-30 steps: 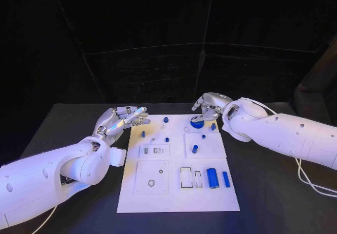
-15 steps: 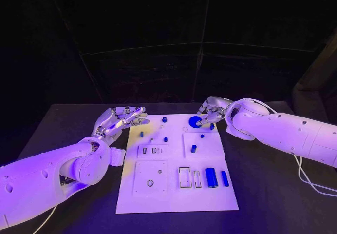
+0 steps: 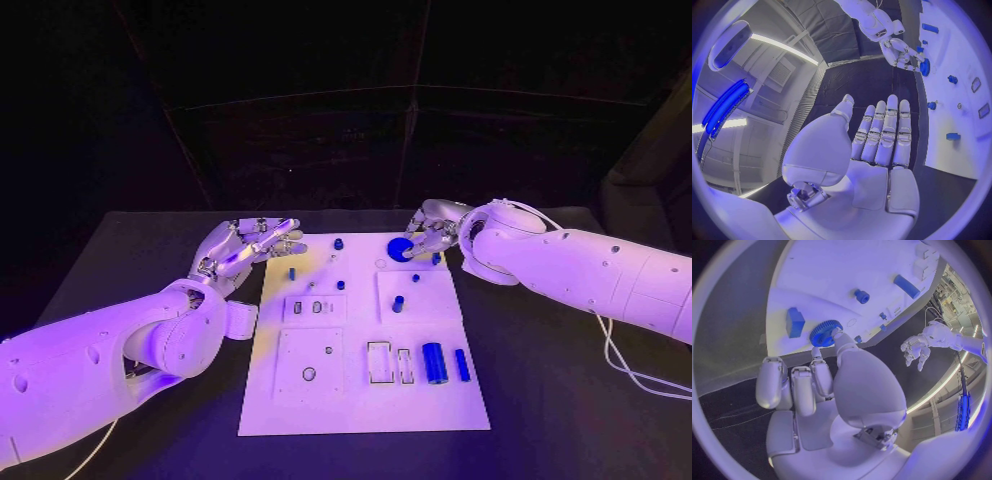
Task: Assemble the parts on the task board
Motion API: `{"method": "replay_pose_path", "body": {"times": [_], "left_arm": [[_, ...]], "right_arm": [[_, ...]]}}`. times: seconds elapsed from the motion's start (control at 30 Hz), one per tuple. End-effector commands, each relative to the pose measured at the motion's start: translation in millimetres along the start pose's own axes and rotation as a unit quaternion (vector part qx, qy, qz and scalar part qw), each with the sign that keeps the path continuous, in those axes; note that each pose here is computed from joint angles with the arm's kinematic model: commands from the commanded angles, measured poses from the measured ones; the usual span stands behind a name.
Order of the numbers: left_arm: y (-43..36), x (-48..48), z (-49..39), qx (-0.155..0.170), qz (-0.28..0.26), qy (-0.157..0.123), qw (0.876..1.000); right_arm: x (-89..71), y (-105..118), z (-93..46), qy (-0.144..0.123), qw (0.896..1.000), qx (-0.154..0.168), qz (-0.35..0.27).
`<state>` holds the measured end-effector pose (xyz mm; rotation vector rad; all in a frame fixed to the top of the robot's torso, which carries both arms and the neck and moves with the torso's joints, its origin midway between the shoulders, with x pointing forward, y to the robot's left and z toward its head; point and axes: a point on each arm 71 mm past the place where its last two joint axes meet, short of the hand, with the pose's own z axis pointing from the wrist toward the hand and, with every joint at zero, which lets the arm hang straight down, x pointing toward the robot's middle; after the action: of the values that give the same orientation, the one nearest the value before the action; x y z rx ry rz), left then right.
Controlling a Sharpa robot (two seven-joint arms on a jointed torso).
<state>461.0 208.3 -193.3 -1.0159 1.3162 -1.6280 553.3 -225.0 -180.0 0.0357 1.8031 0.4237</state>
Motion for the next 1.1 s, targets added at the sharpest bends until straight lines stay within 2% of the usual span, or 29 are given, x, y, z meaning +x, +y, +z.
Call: {"method": "replay_pose_path", "body": {"times": [0.03, 0.77, 1.1], "left_arm": [[-1.2, 1.7, 0.7, 0.003, -0.002, 0.008, 1.000], [-0.7, 0.4, 0.8, 0.001, -0.001, 0.007, 1.000], [-0.4, -0.2, 0.8, 0.000, -0.001, 0.006, 1.000]], "right_arm": [[0.0, 3, 0.8, 0.003, 1.000, -0.006, -0.008], [-3.0, 15, 0.7, -0.033, 0.998, -0.035, -0.037], [-1.5, 16, 1.6, -0.026, 0.998, -0.036, -0.040]]}}
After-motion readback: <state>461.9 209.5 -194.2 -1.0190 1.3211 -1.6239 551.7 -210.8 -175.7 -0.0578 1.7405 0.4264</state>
